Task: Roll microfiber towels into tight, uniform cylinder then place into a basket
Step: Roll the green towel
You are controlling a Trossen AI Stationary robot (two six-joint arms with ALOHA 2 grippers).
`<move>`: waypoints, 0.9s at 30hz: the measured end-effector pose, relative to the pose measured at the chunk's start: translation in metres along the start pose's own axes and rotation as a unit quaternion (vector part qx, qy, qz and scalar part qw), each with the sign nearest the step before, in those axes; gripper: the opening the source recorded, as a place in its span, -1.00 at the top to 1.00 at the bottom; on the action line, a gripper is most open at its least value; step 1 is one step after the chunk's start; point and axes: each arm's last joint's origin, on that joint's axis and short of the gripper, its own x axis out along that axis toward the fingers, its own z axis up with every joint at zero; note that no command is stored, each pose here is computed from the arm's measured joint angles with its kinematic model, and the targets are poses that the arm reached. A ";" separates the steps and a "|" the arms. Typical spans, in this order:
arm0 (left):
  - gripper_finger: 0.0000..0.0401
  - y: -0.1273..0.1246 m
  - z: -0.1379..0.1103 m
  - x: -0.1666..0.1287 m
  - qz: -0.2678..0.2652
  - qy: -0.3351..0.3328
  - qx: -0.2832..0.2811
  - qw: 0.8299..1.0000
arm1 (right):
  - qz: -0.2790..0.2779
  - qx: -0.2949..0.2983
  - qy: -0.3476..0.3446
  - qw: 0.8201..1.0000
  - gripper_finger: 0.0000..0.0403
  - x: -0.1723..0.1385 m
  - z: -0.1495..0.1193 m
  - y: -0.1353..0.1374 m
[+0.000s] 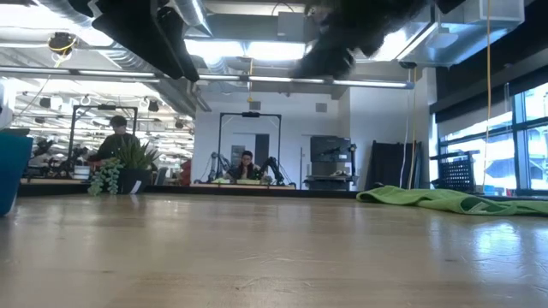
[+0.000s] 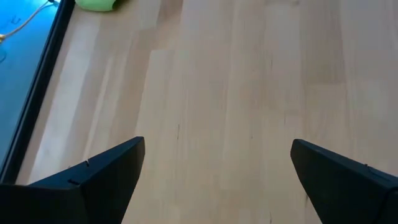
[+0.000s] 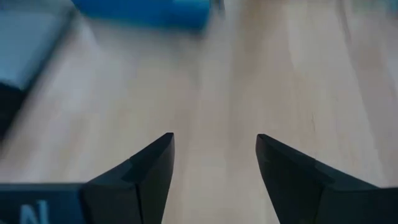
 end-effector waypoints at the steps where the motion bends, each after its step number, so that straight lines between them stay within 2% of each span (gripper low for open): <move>1: -0.97 0.000 0.000 0.000 0.000 0.000 -0.001 1.000 | -0.012 0.013 0.031 0.999 -0.13 -0.001 -0.006 -0.002; 4: -0.97 0.000 0.000 0.000 -0.001 0.001 -0.004 1.000 | -0.070 0.106 0.105 0.986 -0.13 -0.004 -0.021 -0.011; 6: -0.97 0.000 0.000 0.000 -0.002 0.001 -0.004 1.000 | -0.125 0.174 0.158 0.964 -0.13 -0.008 -0.034 -0.017; 9: -0.97 0.000 0.000 0.000 -0.002 0.001 -0.004 1.000 | -0.214 0.251 0.219 0.918 -0.13 -0.018 -0.051 -0.023; 13: -0.97 0.000 0.000 0.000 -0.002 0.001 -0.004 1.000 | -0.310 0.326 0.282 0.847 -0.13 -0.034 -0.069 -0.025; 19: -0.97 0.000 0.000 0.000 -0.002 0.001 -0.004 1.000 | -0.405 0.375 0.349 0.758 -0.13 -0.057 -0.085 -0.017; 23: -0.97 0.000 0.000 0.000 -0.002 0.001 -0.004 1.000 | -0.461 0.411 0.362 0.698 -0.13 -0.068 -0.090 -0.015; 25: -0.97 0.000 0.000 0.000 -0.002 0.001 -0.004 1.000 | -0.475 0.414 0.368 0.684 -0.13 -0.071 -0.091 -0.015; 27: -0.97 0.000 0.000 0.000 -0.002 0.001 -0.004 1.000 | -0.483 0.407 0.361 0.686 -0.13 -0.072 -0.091 -0.016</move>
